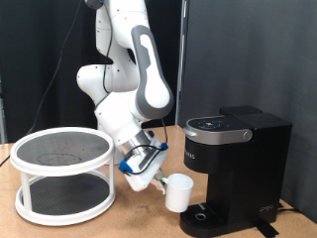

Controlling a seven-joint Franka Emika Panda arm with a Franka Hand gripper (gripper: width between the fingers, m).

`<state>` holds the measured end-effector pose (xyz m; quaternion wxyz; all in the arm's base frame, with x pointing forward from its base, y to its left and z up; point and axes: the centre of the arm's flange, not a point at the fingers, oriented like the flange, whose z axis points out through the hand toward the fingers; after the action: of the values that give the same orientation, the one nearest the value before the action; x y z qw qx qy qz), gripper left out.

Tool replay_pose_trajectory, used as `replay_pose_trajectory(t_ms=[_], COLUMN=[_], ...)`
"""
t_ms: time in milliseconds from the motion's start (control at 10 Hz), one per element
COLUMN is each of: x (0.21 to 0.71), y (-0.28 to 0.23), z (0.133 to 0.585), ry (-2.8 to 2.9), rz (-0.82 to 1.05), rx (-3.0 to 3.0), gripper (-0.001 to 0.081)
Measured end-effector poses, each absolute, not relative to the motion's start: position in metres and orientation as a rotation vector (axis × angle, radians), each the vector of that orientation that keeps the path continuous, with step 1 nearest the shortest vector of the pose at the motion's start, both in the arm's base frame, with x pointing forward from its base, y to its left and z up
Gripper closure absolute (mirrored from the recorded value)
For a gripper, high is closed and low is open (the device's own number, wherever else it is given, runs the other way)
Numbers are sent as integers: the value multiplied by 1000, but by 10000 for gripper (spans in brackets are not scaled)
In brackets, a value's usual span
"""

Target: Make a cup of coffee with the keurig machine

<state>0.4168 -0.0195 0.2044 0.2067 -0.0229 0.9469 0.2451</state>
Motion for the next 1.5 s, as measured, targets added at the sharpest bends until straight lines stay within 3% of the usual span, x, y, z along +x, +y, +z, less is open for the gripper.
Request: replay_pose_trajectory(t_ms=[500, 1300, 1400, 1500], x=[420, 427, 426, 424], y=[21, 29, 29, 29], z=[193, 171, 170, 169], ry=[2535, 2510, 2514, 2522], rz=[627, 616, 617, 617], rx=[-36, -6, -6, -13], gripper=[799, 799, 593, 593])
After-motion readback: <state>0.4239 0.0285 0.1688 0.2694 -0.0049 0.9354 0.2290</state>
